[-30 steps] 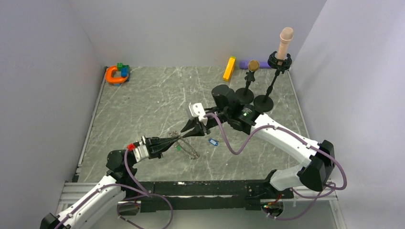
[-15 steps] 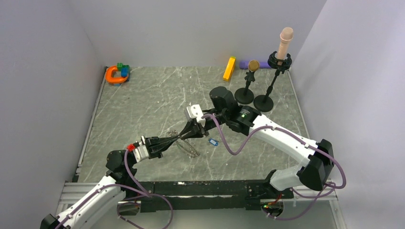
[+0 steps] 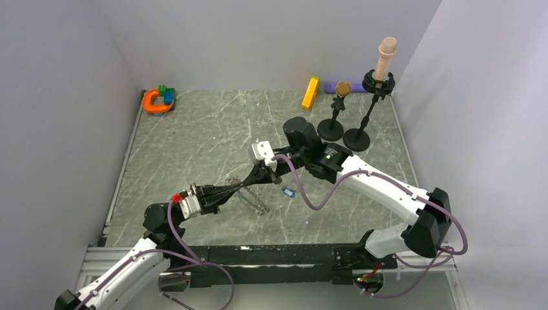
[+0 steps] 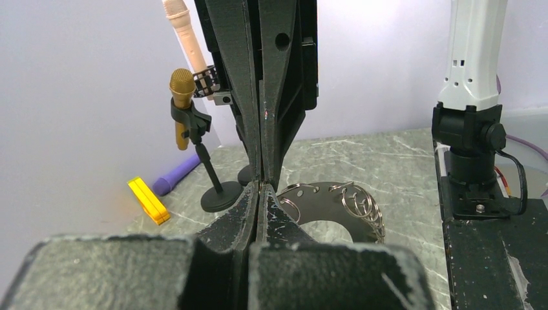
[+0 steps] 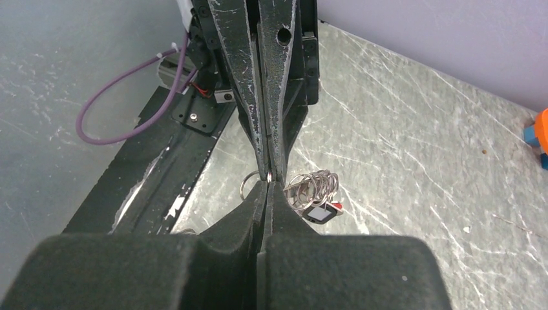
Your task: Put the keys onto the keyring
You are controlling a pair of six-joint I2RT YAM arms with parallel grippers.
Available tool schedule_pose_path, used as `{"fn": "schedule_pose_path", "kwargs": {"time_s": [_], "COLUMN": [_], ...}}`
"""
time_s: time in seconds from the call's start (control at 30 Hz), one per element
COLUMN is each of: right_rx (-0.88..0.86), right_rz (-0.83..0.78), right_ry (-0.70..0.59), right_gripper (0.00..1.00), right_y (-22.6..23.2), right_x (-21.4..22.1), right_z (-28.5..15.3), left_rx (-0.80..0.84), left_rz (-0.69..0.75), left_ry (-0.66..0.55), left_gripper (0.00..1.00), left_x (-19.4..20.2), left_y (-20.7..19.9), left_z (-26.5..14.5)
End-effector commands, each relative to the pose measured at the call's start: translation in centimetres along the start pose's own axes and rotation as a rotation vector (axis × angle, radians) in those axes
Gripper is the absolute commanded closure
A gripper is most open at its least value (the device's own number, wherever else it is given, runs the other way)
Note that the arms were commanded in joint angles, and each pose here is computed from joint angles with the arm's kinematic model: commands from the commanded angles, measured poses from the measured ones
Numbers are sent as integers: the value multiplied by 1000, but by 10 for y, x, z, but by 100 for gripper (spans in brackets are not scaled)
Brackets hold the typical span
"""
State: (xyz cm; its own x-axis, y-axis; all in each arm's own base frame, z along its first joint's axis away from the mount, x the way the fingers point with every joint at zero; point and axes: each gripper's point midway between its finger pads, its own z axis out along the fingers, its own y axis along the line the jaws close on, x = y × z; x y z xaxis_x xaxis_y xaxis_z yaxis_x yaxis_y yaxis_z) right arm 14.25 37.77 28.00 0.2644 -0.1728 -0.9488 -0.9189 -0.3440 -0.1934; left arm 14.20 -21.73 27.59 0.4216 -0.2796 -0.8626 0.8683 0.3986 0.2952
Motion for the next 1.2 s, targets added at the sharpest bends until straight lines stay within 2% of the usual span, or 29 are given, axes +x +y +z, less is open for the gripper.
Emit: {"fn": "schedule_pose_path", "kwargs": {"time_s": [0.0,0.07,0.1,0.37,0.57,0.67,0.9,1.17], "right_rx": [-14,-18,-18,-3,23,30,63,133], "right_rz": [-45,-41,-34,-16,-29,-45,-90,-149], "right_ry": [-34,-56,-65,-111,-147,-178,-312,-382], "right_gripper": [100,100,100,100,100,100,100,100], "right_y": [1,3,5,11,9,11,16,15], "right_x": [-7,-12,-13,-17,-20,-24,-42,-42], "right_z": [7,6,6,2,-2,-4,-11,-16], "left_rx": [12,12,16,-16,-123,-145,-36,5], "left_rz": [30,11,0,0,34,-1,-70,-41], "left_ry": [-104,-90,-80,-3,48,94,283,360], "left_gripper": [96,77,73,53,44,49,67,74], "left_x": [-40,-39,-37,-44,-58,-54,-20,-10], "left_y": [1,1,-1,-3,6,8,-2,2], "left_z": [8,7,6,-7,-27,-31,-23,-18]}}
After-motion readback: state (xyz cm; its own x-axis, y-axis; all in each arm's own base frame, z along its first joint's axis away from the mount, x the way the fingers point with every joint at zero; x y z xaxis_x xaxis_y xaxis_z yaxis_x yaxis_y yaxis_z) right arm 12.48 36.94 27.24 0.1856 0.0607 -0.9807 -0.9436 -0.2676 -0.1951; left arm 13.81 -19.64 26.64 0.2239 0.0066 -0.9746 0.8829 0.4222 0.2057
